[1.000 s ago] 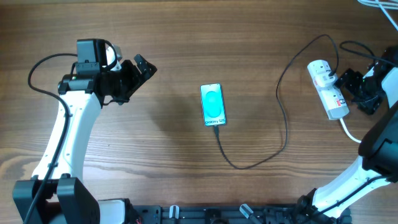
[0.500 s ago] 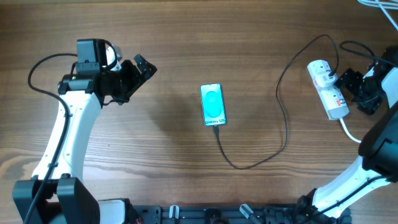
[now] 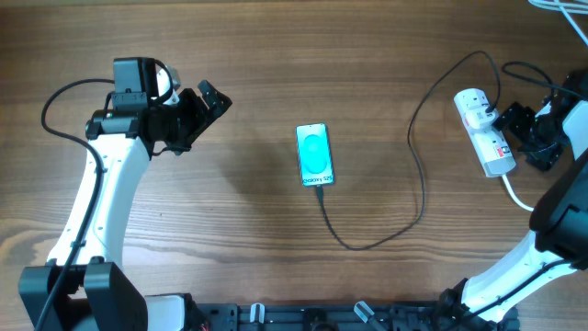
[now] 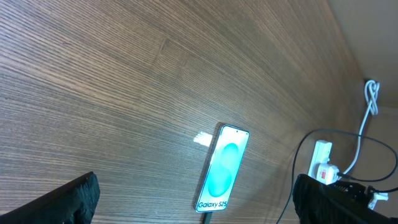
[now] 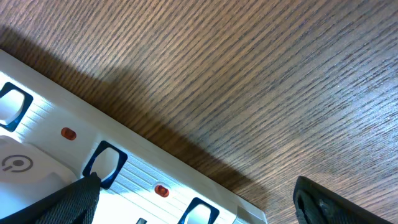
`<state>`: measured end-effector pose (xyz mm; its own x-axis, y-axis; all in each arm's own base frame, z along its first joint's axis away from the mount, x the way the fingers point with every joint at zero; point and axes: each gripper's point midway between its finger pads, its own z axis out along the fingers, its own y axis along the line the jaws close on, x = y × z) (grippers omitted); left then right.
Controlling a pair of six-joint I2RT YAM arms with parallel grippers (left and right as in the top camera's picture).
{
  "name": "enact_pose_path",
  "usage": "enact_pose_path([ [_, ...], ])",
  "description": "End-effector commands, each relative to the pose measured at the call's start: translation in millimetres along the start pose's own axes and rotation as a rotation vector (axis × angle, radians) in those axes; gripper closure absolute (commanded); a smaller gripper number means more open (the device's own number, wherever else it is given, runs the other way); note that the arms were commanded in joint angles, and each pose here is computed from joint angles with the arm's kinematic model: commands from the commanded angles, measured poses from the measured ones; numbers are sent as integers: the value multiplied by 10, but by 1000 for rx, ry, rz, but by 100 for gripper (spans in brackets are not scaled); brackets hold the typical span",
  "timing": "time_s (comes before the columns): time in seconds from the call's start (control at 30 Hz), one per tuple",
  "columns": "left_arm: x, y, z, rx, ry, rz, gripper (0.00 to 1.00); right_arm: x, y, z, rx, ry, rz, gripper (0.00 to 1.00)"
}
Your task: Plug charger to phone and switch on socket
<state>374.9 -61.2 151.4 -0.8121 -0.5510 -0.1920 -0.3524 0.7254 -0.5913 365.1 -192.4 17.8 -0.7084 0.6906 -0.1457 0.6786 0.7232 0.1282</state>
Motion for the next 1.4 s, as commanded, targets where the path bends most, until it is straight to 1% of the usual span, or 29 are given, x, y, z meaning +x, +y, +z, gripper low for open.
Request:
enact_pose_path([
  [0.0,-18,11,-13,-4,-8,21,0,110,-49,104,13,43,23,0],
  [0.3,-18,11,-13,-4,-8,21,0,292,-129,361,40,137,29,0],
  [0.4,-18,11,-13,-4,-8,21,0,235,-145,303,38,130,38,0],
  [0.57,-18,12,-12,-4,-8,21,0,25,-142,79,22,107,58,0],
  [0.7,-18,11,-13,-4,-8,21,0,-61,-94,21,2,87,56,0],
  [0.87,-18,11,-13,-4,-8,21,0,-97,6,23,-55,77,57,0],
  [1.2,-18,11,-13,-4,-8,21,0,-67,2,35,-52,87,56,0],
  [1.37,-18,11,-13,-4,-8,21,0,-2,-7,116,-48,100,55,0],
])
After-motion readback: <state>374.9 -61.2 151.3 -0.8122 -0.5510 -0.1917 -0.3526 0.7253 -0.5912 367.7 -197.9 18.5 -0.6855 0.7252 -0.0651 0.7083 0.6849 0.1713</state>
